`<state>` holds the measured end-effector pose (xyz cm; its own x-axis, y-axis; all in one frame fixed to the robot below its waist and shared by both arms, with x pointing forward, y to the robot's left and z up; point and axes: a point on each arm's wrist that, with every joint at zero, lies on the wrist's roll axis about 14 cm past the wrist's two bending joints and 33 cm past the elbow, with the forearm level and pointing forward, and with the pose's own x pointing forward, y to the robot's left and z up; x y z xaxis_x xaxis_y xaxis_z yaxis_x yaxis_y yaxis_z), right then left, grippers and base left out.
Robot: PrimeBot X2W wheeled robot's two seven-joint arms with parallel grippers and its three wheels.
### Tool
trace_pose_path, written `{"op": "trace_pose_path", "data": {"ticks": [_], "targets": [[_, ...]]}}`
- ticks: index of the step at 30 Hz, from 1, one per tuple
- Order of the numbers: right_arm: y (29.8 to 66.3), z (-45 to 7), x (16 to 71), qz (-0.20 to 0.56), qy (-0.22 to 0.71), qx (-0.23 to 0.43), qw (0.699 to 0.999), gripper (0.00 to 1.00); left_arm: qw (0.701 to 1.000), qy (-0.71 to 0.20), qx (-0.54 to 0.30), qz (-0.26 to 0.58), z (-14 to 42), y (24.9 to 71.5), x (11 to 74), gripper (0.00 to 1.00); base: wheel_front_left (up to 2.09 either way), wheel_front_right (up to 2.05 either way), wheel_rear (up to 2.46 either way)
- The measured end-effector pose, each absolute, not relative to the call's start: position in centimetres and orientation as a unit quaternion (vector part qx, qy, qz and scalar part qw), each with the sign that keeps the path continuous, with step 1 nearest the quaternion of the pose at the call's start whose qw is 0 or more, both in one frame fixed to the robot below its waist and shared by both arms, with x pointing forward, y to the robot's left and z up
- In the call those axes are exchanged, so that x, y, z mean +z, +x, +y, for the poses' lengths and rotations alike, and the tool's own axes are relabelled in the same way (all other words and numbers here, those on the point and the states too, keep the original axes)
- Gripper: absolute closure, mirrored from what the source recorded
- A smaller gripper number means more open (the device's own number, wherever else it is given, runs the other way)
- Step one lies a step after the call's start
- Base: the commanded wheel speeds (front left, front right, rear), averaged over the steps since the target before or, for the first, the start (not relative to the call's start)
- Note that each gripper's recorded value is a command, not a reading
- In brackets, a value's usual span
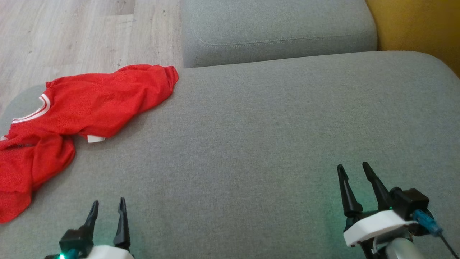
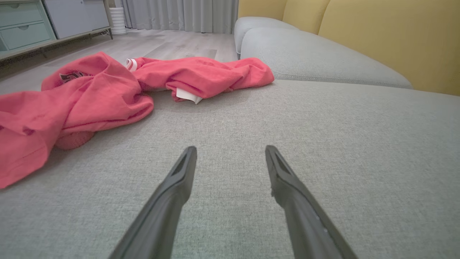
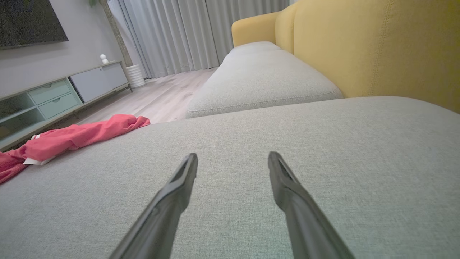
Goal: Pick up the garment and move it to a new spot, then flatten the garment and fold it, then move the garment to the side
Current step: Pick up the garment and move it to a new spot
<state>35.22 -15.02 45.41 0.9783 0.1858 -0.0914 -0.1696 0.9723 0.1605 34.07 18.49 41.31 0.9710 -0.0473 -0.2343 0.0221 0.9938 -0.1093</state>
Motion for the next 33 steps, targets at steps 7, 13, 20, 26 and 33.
{"op": "trace_pose_path", "data": {"ticks": [7,13,20,26,33], "targets": [[35.1,-15.3,45.0,0.059,0.09,0.083,0.991,0.0,0.99,-0.066,-0.018,0.124,18.5,33.9,41.0,0.0,0.0,0.0,0.0],[35.1,-15.3,45.1,0.059,0.091,0.082,0.991,0.0,0.989,-0.067,-0.018,0.127,18.4,33.8,40.8,0.0,0.0,0.0,0.0],[35.3,-15.2,45.1,0.058,0.09,0.086,0.991,0.0,0.99,-0.068,-0.012,0.127,18.7,33.6,40.8,0.0,0.0,0.0,0.0],[36.1,-13.9,45.2,0.058,0.088,0.106,0.989,0.0,0.99,-0.075,0.01,0.122,19.9,32.8,41.0,0.0,0.0,0.0,0.0],[37.3,-9.3,45.4,0.063,0.082,0.174,0.979,0.0,0.988,-0.085,0.065,0.11,23.1,30.4,41.4,0.0,0.0,0.0,0.0]]}}
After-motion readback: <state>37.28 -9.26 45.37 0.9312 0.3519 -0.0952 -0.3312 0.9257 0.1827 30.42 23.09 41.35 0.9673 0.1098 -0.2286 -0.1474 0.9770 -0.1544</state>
